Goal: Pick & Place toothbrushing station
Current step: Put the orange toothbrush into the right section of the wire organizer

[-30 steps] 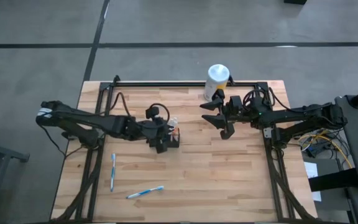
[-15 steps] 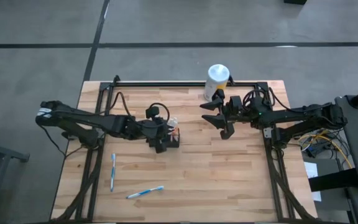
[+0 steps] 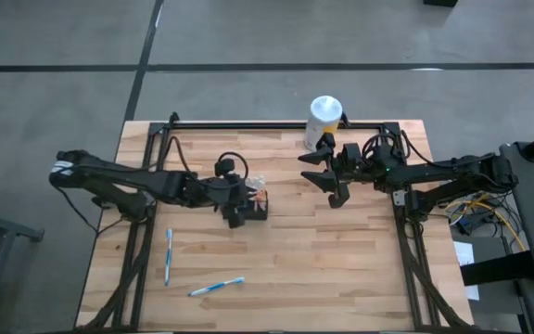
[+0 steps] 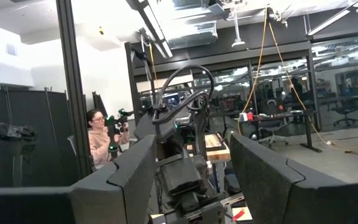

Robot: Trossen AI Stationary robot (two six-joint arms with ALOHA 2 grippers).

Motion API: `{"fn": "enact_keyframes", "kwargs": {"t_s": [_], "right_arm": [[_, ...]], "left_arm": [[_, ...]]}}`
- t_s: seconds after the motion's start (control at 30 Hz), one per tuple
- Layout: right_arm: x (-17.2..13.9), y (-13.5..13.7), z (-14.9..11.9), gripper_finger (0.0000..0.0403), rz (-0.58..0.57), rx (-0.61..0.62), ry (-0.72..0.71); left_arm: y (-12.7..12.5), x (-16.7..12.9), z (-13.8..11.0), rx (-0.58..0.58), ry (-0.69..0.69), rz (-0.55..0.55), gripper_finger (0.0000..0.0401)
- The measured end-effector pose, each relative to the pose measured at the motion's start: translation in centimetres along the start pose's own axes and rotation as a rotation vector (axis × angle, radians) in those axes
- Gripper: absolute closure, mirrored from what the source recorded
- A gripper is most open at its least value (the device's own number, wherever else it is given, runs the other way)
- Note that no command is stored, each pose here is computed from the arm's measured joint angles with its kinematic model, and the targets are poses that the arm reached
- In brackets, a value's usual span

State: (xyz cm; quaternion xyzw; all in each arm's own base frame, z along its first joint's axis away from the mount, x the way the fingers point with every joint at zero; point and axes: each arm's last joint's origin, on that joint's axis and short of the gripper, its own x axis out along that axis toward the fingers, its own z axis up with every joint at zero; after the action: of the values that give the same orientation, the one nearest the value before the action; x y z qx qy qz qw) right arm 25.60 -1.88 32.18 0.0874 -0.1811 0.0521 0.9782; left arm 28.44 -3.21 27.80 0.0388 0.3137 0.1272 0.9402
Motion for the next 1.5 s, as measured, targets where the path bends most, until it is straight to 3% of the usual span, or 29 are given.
{"fn": "enact_keyframes", "kwargs": {"t_s": [0.17, 0.43, 0.67, 1.23, 1.5], "right_arm": [[0.0, 0.0, 0.0, 0.0199, 0.000, 0.000, 0.000], [0.0, 0.0, 0.0, 0.0199, 0.000, 0.000, 0.000], [0.0, 0.0, 0.0, 0.0199, 0.000, 0.000, 0.000], [0.0, 0.0, 0.0, 0.0199, -0.001, -0.016, 0.001], [0.0, 0.0, 0.0, 0.0199, -0.001, -0.020, 0.002]], "left_arm": [[-0.1, 0.3, -0.5, -0.027, -0.004, -0.001, 0.0362], [-0.2, 0.4, 0.7, 0.007, -0.145, -0.008, 0.0362], [0.0, 0.3, 0.8, 0.006, -0.145, -0.007, 0.0362], [1.2, -2.5, 4.7, -0.056, -0.096, -0.034, 0.0362], [0.8, -0.6, 3.8, -0.046, -0.042, -0.034, 0.0362]]}}
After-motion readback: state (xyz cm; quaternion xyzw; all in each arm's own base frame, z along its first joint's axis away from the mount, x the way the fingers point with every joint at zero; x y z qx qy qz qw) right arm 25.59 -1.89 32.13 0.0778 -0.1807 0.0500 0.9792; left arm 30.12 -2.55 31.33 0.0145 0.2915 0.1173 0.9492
